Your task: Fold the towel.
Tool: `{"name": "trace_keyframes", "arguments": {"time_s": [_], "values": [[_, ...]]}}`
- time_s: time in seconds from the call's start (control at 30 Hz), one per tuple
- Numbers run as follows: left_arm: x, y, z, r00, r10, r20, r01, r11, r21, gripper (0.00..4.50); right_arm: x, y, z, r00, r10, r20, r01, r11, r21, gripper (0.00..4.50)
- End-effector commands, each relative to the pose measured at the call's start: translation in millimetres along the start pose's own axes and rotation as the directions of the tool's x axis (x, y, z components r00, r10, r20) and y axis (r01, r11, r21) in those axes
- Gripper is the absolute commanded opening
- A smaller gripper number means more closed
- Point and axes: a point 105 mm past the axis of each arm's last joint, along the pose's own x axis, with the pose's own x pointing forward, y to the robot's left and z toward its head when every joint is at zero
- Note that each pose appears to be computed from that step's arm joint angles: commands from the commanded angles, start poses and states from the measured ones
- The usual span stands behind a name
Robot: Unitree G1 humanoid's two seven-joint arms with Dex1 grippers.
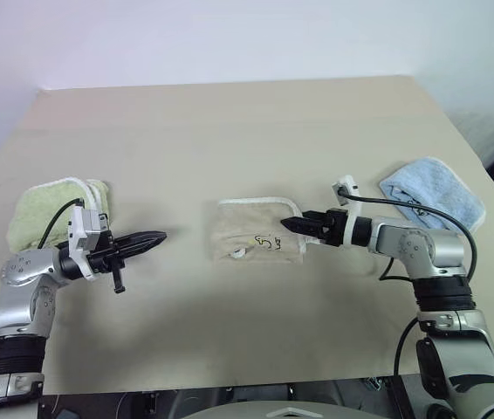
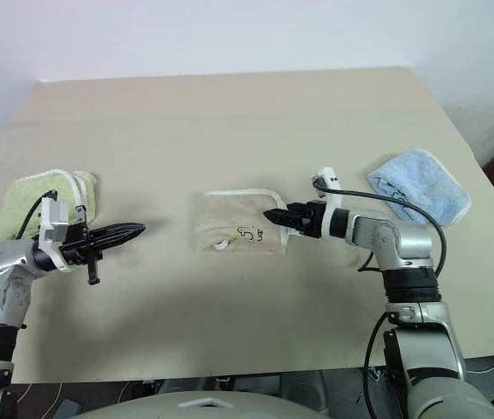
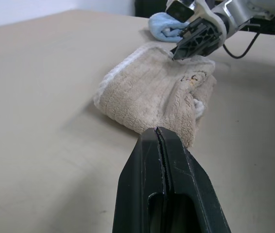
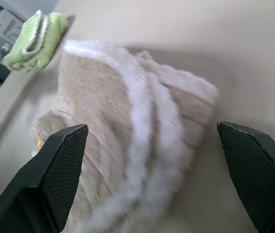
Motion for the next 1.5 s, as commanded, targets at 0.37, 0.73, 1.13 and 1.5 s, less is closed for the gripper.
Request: {"name": "trace_keyframes", "arguments": {"time_s": [0.37, 0.73, 1.13, 1.5], "values": [[3.1, 1.7, 5.3, 0.999, 0.012, 0.032, -0.013, 0.999, 0.031, 0.00, 10.4, 13.5, 9.1, 0.999, 0.049, 0.009, -0.049, 0.997, -0.060, 3.64], [8.9, -0.4, 1.5, 0.999, 0.011, 0.035, -0.012, 0.999, 0.038, 0.00, -2.8, 13.9, 26.9, 0.998, 0.027, 0.060, -0.020, 0.994, -0.105, 0.06], [18.0, -4.4, -4.5, 0.999, -0.003, 0.039, 0.002, 1.000, 0.028, 0.00, -68.9, -10.2, 108.1, 0.918, -0.192, 0.346, 0.242, 0.964, -0.107, 0.06], [24.4, -5.0, -5.9, 0.999, -0.024, 0.041, 0.023, 1.000, 0.014, 0.00, -177.1, -42.5, 134.7, 0.703, -0.483, 0.522, 0.533, 0.844, 0.064, 0.06]]}}
